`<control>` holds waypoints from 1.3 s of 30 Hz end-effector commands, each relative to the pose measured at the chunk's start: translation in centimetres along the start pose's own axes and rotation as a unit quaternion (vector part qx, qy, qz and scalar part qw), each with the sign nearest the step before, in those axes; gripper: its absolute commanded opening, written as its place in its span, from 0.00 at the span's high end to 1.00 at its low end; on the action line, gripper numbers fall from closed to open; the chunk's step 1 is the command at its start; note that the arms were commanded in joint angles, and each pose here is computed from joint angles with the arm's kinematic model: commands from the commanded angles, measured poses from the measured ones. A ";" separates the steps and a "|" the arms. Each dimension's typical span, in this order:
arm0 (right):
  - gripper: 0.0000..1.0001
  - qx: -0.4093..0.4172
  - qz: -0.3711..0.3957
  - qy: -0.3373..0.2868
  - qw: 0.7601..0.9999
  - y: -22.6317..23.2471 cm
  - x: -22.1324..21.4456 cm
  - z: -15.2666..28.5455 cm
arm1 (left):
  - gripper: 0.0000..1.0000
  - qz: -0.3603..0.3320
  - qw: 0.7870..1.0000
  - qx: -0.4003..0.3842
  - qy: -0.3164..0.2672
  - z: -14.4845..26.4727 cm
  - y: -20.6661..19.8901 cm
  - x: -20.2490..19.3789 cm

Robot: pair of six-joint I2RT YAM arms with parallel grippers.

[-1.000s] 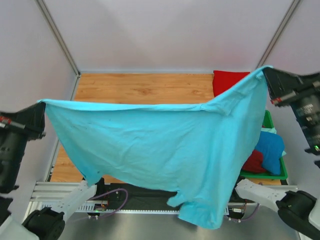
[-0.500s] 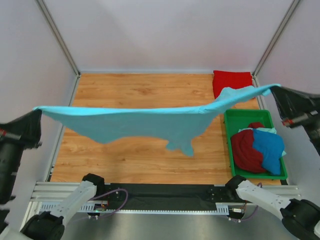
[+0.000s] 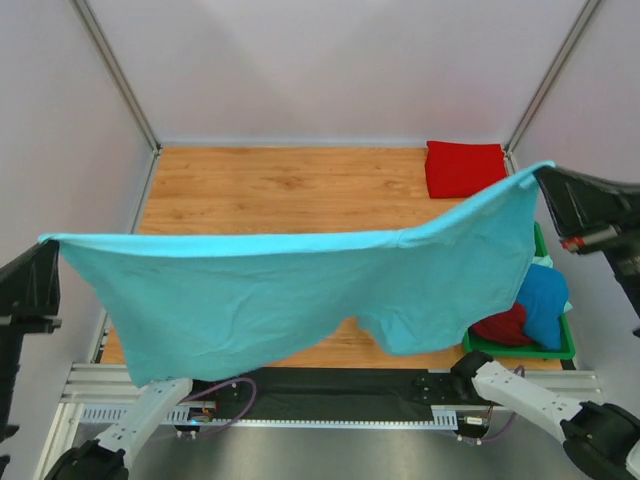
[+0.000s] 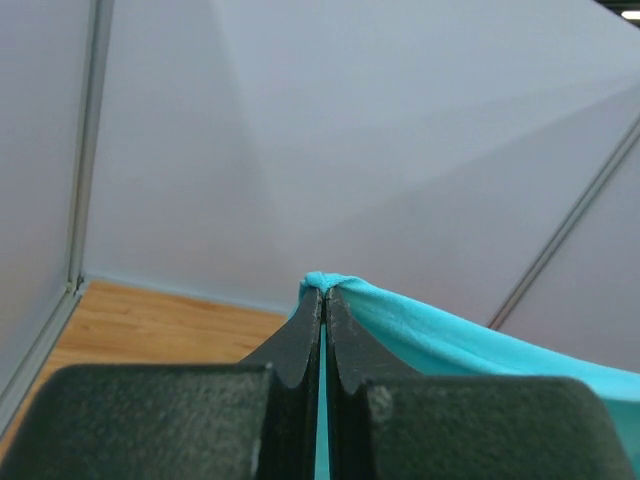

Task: Fold and stack the t-shirts
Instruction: Flatten the tshirt out

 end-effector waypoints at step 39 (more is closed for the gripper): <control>0.13 -0.408 0.138 0.292 0.854 -34.7 -30.7 -32.8 | 0.23 -0.185 0.757 0.391 0.491 -33.7 16.2 -39.4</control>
Point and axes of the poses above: each gripper's point midway between its finger pads, its own z axis back along the fingers, its own y axis along the line the jaws close on, x = y × z, the point moved 10 cm from there along z, back along the fingers, and after that the axes turned 5 degrees about -z, right-handed, at the moved point
